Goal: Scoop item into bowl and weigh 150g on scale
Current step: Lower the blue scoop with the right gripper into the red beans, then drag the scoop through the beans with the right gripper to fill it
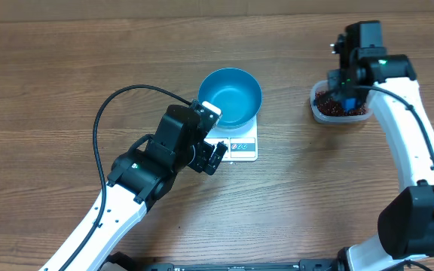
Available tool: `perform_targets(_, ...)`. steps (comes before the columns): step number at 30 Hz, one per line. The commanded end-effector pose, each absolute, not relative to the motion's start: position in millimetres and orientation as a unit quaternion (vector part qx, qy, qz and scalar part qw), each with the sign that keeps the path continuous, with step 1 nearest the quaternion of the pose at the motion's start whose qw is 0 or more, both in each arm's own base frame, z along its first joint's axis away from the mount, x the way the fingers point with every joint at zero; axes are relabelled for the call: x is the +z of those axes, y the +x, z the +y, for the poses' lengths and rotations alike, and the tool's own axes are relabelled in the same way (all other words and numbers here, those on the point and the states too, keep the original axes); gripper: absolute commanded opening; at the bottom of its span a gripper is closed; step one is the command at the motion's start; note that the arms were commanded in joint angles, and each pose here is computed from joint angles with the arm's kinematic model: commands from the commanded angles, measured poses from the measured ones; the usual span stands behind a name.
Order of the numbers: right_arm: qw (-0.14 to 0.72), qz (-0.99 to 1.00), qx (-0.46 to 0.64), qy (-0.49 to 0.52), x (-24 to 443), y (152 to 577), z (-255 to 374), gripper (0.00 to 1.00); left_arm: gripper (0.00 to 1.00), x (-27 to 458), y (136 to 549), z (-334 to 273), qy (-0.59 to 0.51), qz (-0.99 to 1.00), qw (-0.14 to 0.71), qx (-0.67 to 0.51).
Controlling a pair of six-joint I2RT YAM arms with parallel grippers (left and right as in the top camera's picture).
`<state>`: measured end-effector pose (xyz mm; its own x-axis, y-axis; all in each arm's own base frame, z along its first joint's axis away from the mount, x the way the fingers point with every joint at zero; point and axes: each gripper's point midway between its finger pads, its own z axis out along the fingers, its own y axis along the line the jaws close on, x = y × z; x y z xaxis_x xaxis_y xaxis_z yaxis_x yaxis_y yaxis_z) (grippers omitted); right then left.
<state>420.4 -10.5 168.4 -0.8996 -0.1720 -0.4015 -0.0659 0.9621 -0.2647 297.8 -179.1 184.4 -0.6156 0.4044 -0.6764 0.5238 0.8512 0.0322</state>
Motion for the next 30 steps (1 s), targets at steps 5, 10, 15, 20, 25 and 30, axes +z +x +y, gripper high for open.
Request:
perform_targets(5, 0.232, 0.955, -0.176, -0.06, 184, 427, -19, 0.04, 0.99, 182, 297, -180, 0.254, 0.897, 0.349, -0.092)
perform_targets(10, 0.232, 0.952, -0.191, -0.055, 185, 428, -24, 0.04, 1.0, 182, 297, -180, 0.254, 0.897, 0.349, -0.092)
perform_targets(15, 0.208, 0.957, -0.192, -0.06, 164, 431, -24, 0.04, 0.99, 182, 297, -180, 0.254, 0.897, 0.349, -0.092)
perform_targets(20, 0.195, 0.956, -0.212, -0.058, 154, 433, -31, 0.04, 1.0, 182, 297, -180, 0.254, 0.897, 0.349, -0.092)
perform_targets(25, 0.192, 0.953, -0.229, -0.056, 155, 433, -36, 0.04, 1.0, 182, 297, -180, 0.254, 0.897, 0.349, -0.092)
perform_targets(30, 0.188, 0.952, -0.236, -0.057, 155, 431, -38, 0.04, 0.99, 182, 297, -180, 0.254, 0.897, 0.349, -0.092)
